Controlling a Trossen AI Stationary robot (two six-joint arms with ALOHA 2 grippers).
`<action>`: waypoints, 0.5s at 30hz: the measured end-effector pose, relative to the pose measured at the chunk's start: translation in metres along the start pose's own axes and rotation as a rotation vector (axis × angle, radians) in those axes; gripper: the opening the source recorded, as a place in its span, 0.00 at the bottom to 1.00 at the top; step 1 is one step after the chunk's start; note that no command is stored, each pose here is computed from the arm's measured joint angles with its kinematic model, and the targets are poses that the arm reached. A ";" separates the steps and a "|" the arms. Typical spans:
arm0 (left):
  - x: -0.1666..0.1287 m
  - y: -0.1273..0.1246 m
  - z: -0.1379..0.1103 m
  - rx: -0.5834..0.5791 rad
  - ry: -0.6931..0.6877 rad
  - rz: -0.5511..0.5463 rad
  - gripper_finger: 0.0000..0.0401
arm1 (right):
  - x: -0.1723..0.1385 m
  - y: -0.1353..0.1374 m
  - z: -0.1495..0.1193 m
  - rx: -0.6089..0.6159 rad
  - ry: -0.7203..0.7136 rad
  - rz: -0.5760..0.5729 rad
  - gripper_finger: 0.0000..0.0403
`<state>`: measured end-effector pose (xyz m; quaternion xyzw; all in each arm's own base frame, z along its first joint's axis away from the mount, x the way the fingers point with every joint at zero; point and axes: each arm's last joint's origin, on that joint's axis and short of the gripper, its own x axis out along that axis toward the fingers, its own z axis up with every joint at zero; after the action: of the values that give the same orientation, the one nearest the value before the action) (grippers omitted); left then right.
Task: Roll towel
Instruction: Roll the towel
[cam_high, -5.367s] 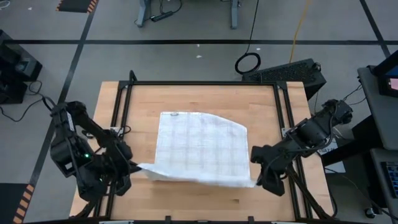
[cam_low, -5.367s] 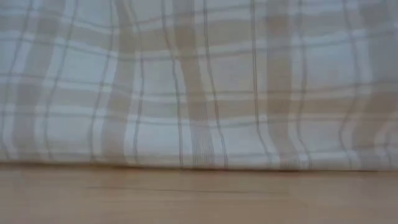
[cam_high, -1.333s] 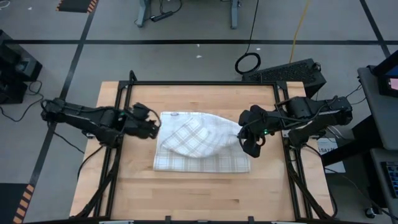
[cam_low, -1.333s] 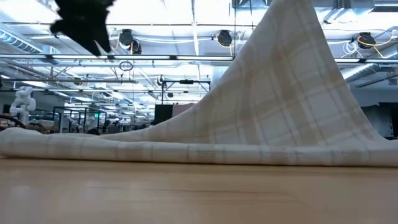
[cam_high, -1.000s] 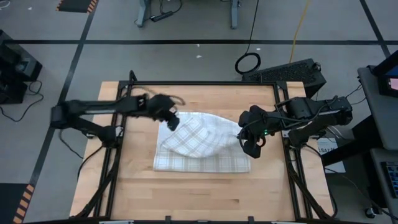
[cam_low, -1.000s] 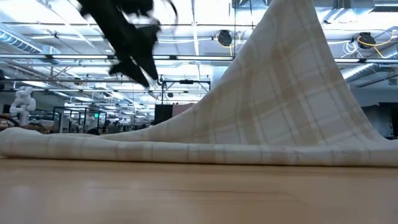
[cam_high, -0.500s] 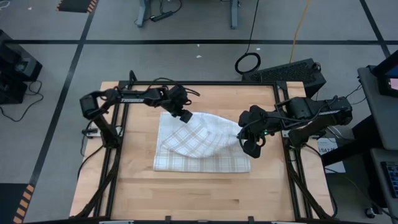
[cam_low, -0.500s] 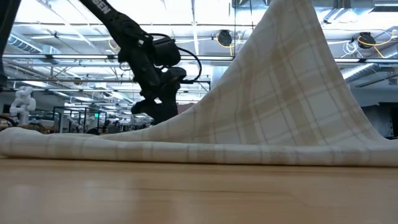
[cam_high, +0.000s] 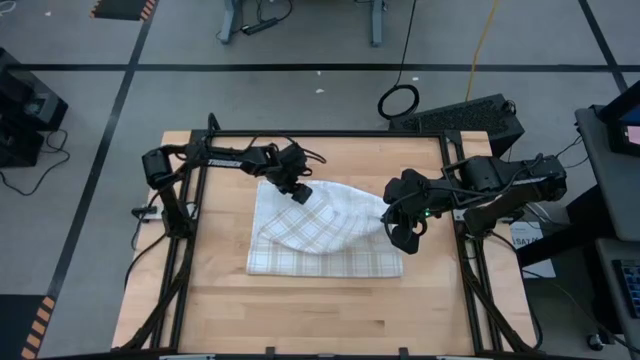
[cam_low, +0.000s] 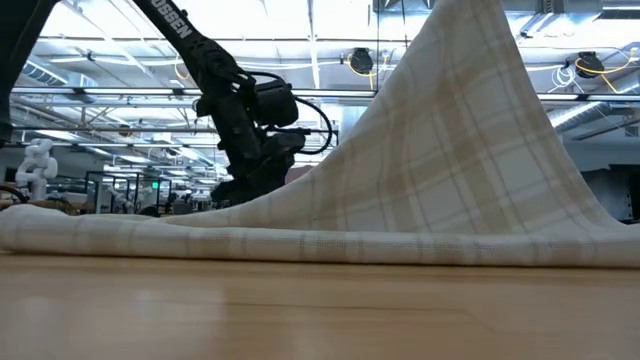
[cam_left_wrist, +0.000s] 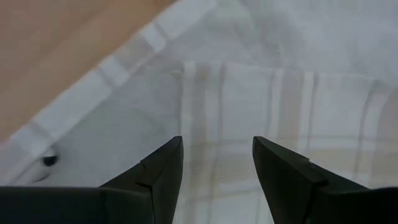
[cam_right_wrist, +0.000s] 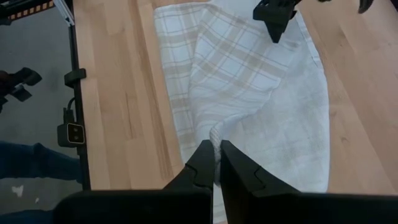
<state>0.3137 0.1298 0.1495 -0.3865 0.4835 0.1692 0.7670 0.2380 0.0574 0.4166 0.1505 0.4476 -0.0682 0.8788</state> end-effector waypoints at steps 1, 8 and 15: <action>0.002 -0.001 -0.001 0.004 0.003 -0.002 0.49 | 0.000 0.000 0.000 0.000 0.000 0.000 0.00; 0.011 -0.007 -0.006 0.045 0.025 0.007 0.44 | 0.000 0.000 0.000 -0.001 -0.001 -0.001 0.00; 0.012 -0.006 -0.006 0.020 -0.003 0.067 0.31 | 0.000 0.000 0.000 0.000 -0.001 -0.002 0.00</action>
<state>0.3195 0.1197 0.1408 -0.3622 0.4968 0.1907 0.7653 0.2380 0.0572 0.4167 0.1500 0.4472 -0.0693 0.8791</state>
